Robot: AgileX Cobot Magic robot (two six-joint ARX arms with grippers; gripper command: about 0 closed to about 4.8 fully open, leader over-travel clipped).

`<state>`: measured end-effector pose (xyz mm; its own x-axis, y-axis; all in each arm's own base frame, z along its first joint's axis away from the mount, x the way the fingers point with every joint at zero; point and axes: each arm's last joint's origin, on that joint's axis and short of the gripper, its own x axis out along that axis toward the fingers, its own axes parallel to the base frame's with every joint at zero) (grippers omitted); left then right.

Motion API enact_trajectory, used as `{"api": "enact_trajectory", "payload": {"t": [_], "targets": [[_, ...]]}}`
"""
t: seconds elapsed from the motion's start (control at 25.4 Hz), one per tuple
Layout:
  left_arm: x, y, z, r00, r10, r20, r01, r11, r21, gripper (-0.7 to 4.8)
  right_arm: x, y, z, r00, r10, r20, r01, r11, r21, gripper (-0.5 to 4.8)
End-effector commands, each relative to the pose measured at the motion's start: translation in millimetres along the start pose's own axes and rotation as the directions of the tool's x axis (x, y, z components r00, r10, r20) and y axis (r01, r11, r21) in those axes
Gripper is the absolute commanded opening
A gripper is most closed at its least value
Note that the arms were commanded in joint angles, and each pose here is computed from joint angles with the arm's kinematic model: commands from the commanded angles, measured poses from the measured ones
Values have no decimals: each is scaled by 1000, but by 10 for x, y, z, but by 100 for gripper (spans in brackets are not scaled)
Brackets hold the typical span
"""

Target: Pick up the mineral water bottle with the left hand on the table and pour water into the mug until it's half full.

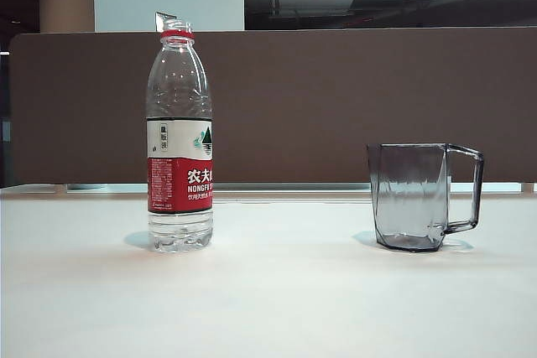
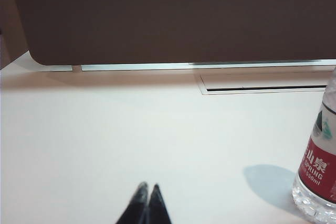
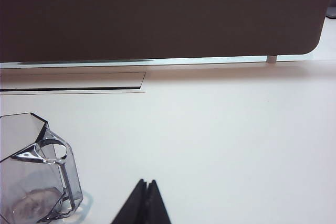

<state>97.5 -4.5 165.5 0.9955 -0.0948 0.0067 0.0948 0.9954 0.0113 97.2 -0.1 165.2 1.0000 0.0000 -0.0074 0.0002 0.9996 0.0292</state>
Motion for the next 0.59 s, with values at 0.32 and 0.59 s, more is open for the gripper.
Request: {"api": "enact_trajectory", "payload": {"t": [0.32, 0.59], "targets": [[-2, 0, 25, 1000, -2, 20, 2, 1000, -12, -6, -8, 2, 72, 998, 3, 56, -3, 1000, -3, -8], [-44, 0, 280, 988, -1, 154, 10, 998, -61, -6, -109, 13, 454, 987, 5, 162, -7, 1000, 9, -9]]}}
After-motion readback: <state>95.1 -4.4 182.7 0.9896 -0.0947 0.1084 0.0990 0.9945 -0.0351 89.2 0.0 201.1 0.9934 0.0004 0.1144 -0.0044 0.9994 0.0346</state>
